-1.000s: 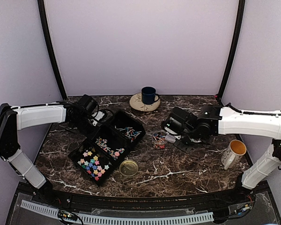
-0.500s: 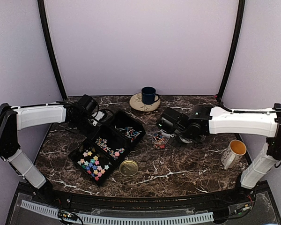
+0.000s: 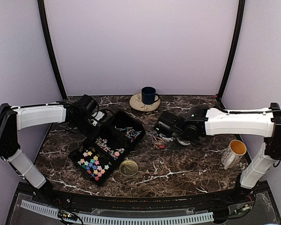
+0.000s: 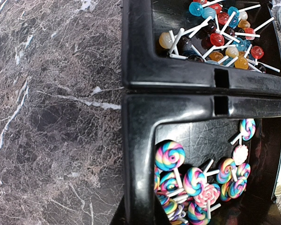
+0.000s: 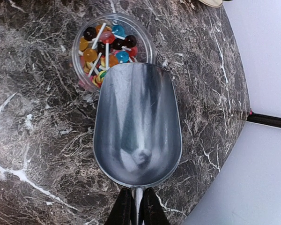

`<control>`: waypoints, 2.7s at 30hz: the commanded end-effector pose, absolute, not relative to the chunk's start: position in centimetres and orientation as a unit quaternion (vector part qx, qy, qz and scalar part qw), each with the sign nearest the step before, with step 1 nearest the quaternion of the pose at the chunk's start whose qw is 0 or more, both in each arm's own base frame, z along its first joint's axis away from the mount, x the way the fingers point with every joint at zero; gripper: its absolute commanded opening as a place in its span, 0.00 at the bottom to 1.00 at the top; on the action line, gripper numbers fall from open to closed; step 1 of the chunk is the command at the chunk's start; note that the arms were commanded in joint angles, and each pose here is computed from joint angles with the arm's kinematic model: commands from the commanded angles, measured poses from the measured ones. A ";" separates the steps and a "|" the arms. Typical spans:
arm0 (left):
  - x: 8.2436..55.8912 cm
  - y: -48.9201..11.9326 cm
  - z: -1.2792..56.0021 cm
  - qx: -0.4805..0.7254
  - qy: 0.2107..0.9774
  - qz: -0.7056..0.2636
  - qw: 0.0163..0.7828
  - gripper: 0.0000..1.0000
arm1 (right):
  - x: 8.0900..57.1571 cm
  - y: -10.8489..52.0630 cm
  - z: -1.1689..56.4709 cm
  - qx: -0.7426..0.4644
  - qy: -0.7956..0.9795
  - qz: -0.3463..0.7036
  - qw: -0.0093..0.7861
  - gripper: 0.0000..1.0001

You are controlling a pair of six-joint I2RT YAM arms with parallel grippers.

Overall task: Pack the candies
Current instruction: Place the fake candies in the packing box, then place the plate at the center of the board.

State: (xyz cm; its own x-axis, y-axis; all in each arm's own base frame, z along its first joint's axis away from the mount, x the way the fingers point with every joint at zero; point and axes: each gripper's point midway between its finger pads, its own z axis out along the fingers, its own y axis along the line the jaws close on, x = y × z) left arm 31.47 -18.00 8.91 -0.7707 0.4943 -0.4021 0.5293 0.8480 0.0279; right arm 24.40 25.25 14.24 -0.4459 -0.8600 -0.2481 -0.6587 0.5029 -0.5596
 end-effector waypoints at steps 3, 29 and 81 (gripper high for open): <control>33.2 -19.1 12.4 0.263 0.926 -0.069 0.264 0.00 | 23.6 26.3 14.1 -0.503 0.805 -0.208 0.236 0.00; 33.3 -18.6 12.5 0.259 0.926 -0.058 0.268 0.00 | 26.4 28.5 20.5 -0.471 0.801 -0.201 0.310 0.00; 43.2 -10.8 7.7 0.102 0.970 -0.088 0.202 0.28 | 24.1 25.6 18.1 -0.476 0.798 -0.235 0.286 0.00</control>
